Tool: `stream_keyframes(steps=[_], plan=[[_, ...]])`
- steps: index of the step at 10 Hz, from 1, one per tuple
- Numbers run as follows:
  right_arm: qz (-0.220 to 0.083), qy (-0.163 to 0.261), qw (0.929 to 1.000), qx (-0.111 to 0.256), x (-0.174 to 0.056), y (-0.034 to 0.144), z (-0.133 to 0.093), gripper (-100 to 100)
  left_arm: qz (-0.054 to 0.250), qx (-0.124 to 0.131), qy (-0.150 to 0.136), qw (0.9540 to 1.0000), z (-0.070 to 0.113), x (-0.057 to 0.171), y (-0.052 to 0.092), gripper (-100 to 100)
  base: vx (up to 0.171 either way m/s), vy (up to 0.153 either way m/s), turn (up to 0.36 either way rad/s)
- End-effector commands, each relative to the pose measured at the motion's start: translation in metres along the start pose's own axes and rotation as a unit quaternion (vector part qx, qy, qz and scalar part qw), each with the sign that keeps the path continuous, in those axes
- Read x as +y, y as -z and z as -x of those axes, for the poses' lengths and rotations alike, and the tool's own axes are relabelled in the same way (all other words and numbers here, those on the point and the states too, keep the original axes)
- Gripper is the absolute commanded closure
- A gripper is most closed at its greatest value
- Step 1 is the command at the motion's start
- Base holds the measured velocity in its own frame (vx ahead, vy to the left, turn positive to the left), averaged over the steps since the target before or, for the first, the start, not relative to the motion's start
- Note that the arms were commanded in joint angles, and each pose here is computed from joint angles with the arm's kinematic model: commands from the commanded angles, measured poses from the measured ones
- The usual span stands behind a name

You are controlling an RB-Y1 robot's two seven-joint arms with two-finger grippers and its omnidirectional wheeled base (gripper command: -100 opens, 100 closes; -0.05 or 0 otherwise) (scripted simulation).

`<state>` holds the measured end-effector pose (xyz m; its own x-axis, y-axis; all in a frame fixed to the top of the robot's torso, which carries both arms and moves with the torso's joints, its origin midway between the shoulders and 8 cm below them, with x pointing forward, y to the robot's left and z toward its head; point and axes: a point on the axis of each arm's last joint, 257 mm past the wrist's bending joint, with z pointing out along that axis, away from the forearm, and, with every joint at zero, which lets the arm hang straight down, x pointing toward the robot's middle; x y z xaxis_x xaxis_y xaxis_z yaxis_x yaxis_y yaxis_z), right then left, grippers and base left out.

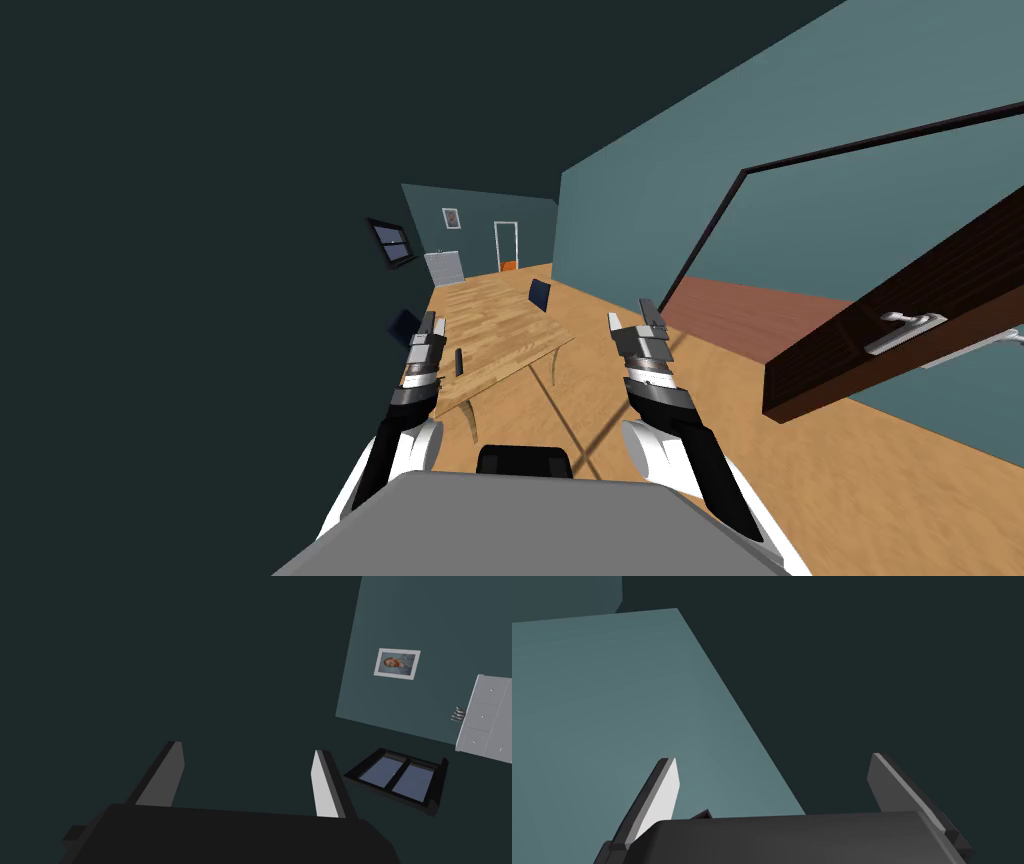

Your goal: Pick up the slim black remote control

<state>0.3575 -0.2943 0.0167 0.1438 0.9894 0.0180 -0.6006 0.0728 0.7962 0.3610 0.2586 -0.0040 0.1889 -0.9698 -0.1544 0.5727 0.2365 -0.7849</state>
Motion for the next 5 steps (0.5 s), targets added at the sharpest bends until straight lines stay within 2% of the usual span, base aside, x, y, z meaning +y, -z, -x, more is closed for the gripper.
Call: stream_keyframes(steps=[1,5], plan=[[0.000,0.000,1.0000,0.000,0.000,0.000,0.000,0,0.009,0.020,-0.010,0.9997,-0.004,0.009,-0.001,-100,0.009,-0.016,-0.134],[0.000,0.000,1.0000,0.000,0.000,0.000,0.000,0,0.037,0.060,-0.040,0.9967,-0.008,0.036,-0.007,-100,0.011,-0.026,-0.162]])
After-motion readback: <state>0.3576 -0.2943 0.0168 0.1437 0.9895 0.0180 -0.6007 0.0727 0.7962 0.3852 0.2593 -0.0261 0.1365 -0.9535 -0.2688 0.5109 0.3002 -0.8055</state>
